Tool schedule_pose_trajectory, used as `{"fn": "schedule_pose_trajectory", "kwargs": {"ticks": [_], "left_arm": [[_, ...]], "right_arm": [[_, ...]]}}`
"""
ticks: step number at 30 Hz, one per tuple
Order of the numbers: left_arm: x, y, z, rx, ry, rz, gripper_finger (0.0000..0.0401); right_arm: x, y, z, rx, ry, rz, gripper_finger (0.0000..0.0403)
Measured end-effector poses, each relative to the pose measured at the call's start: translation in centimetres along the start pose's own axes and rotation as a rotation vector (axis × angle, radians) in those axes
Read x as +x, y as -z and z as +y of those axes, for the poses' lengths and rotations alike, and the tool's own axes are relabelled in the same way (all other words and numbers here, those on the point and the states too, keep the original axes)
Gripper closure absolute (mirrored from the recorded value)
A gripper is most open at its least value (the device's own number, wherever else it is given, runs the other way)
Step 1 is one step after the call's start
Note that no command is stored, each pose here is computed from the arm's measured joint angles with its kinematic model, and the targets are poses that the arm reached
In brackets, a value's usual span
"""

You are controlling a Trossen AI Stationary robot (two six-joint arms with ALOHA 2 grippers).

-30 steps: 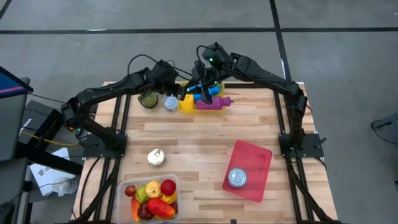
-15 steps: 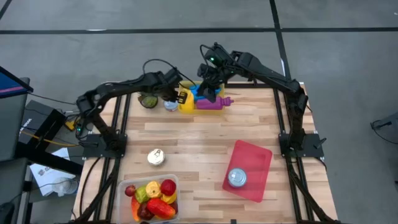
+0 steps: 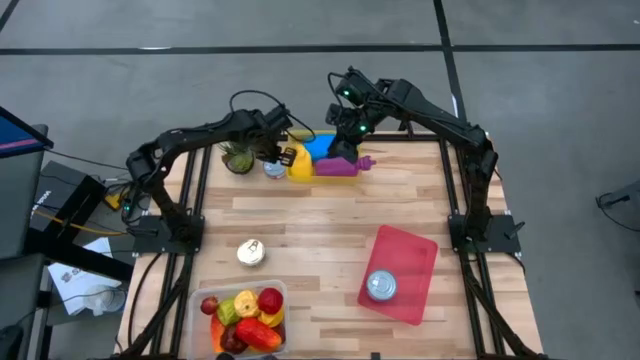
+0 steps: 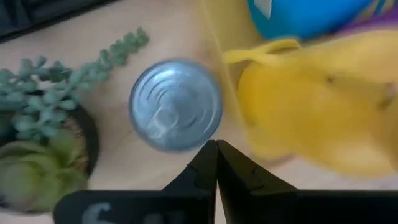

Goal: Pick & Place Food Item
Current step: Put the red tuna can into the red bin

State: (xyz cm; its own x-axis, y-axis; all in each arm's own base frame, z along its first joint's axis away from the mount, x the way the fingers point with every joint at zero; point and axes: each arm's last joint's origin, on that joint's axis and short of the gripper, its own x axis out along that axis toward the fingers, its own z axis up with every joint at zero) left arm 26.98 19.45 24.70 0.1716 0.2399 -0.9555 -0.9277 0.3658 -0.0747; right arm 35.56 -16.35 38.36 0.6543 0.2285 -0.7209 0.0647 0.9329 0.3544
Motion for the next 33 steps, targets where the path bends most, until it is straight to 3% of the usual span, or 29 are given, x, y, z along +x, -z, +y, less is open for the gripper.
{"fn": "schedule_pose_trajectory", "kwargs": {"ticks": [9, 15, 20, 24, 29, 33], "left_arm": [[-2.6, -0.6, 3.7, 0.382, -0.075, 0.177, 0.0401], [-1.3, -1.2, 4.2, 0.172, 0.022, 0.201, 0.0401], [-0.5, -0.6, 2.3, 0.115, 0.062, 0.226, 0.0401], [-0.6, -0.1, 1.2, -0.034, 0.105, 0.257, 0.0401], [-1.0, 0.0, -1.6, -0.263, 0.308, 0.268, 0.0401], [-1.6, -0.9, -4.4, -0.234, 0.529, 0.148, 0.0401]], "right_arm": [[0.1, 0.2, 0.2, -0.025, -0.011, 0.025, 0.0280], [0.1, 0.2, 0.2, -0.046, -0.011, 0.025, 0.0280], [0.1, 0.2, 0.2, -0.051, -0.011, 0.023, 0.0280], [0.1, 0.2, 0.2, -0.052, -0.011, 0.023, 0.0280], [0.1, 0.2, 0.2, -0.054, -0.011, 0.024, 0.0280], [0.1, 0.3, 0.3, -0.049, -0.012, 0.032, 0.0280]]}}
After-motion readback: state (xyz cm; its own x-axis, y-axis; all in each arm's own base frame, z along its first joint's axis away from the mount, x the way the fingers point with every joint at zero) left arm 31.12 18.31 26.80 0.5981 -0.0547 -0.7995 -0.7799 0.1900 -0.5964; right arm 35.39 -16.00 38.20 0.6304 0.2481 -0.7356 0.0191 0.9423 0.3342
